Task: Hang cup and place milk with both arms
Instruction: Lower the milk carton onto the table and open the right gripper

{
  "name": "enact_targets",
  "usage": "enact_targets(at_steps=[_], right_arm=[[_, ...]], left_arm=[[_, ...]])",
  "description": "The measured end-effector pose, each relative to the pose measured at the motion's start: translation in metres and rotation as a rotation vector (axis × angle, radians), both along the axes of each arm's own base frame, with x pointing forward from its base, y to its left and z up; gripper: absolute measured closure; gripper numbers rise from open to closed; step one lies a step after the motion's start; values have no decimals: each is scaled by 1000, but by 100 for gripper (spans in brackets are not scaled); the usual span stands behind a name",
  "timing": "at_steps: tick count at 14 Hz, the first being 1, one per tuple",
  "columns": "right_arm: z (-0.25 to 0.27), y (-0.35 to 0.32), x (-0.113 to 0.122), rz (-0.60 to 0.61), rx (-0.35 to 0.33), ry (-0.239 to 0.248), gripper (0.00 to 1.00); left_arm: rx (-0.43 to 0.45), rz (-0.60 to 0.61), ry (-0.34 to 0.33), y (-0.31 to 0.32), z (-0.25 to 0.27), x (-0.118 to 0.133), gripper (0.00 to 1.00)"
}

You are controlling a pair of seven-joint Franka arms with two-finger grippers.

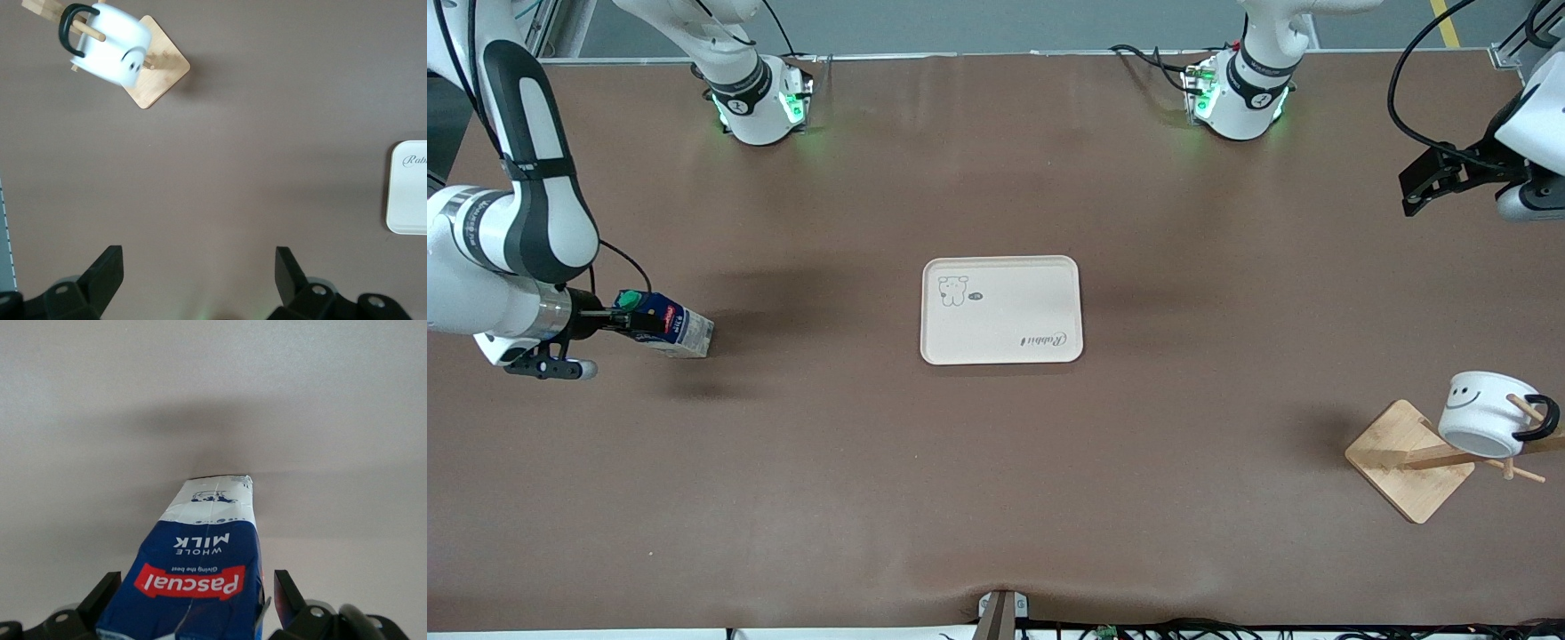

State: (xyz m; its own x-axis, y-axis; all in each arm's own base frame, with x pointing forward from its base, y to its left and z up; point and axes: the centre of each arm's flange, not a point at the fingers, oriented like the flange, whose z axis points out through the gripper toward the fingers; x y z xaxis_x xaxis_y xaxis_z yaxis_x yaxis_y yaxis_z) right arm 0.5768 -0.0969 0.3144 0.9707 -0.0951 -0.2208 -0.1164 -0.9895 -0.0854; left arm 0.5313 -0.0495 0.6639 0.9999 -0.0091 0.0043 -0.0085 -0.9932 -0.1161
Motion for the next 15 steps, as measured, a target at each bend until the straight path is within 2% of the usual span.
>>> enact_targets(at_steps=[7, 12, 15], right_arm=[[29, 5, 13, 18, 8, 2, 0], [69, 25, 19, 64, 35, 91, 0], [89, 37, 25, 89, 35, 83, 0]], left_arm=[[-3, 12, -30, 8, -2, 6, 0], [-3, 15, -33, 10, -4, 8, 0], [-3, 15, -33, 10, -4, 8, 0]])
